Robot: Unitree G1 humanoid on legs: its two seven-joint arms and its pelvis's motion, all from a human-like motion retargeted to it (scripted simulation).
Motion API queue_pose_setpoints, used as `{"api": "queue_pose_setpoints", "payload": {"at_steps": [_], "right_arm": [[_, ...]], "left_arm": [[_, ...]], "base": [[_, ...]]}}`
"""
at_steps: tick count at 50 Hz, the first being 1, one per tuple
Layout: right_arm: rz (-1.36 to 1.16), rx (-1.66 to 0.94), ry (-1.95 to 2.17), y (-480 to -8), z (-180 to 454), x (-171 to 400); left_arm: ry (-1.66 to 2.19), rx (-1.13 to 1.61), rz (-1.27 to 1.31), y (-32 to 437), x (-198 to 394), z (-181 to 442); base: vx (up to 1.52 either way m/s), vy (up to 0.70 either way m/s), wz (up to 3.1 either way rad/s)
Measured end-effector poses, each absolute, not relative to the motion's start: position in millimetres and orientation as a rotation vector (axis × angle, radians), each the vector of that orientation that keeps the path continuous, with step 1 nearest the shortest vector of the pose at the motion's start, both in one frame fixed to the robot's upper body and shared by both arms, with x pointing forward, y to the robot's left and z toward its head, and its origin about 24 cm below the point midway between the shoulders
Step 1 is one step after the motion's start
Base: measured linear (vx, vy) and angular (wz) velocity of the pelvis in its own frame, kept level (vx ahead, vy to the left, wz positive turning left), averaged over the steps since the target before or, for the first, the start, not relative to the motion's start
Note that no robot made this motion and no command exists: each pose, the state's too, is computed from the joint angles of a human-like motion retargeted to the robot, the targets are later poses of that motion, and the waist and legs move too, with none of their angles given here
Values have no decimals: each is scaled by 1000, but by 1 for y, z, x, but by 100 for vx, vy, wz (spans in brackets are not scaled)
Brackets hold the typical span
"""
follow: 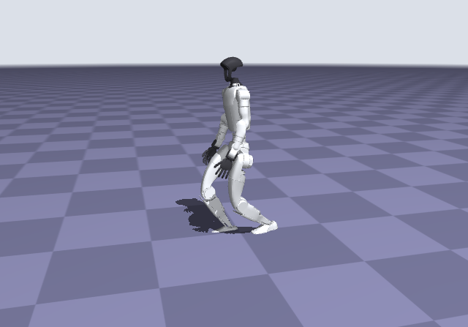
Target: Walk
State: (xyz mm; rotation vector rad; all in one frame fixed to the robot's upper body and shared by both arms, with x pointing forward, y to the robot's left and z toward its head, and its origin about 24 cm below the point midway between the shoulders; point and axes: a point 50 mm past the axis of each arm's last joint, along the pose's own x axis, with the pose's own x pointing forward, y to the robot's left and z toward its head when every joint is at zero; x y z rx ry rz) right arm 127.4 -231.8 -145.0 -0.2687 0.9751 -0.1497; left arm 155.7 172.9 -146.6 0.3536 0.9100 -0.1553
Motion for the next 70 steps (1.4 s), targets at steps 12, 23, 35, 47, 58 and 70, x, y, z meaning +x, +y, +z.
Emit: {"api": "queue_pose_setpoints", "payload": {"at_steps": [12, 23, 35, 47, 58, 70], "right_arm": [[-120, -317, 978, -234, -144, 130], [-149, -321, 957, -245, -139, 134], [-180, -306, 924, -250, -134, 142], [-161, -296, 920, -240, -136, 144], [-99, -292, 932, -232, -139, 138], [-65, -278, 871, -227, -133, 149]], "left_arm": [[881, 353, -120, 180, 168, -141], [833, 334, -133, 175, 180, -134], [833, 344, -159, 173, 178, -136], [843, 349, -138, 176, 174, -137], [915, 354, -134, 178, 159, -145], [957, 374, -143, 181, 147, -151]], "base": [[0, 0, -17], [0, 0, 0], [0, 0, 0], [0, 0, 0], [1, 0, 8], [0, 0, 0]]}}
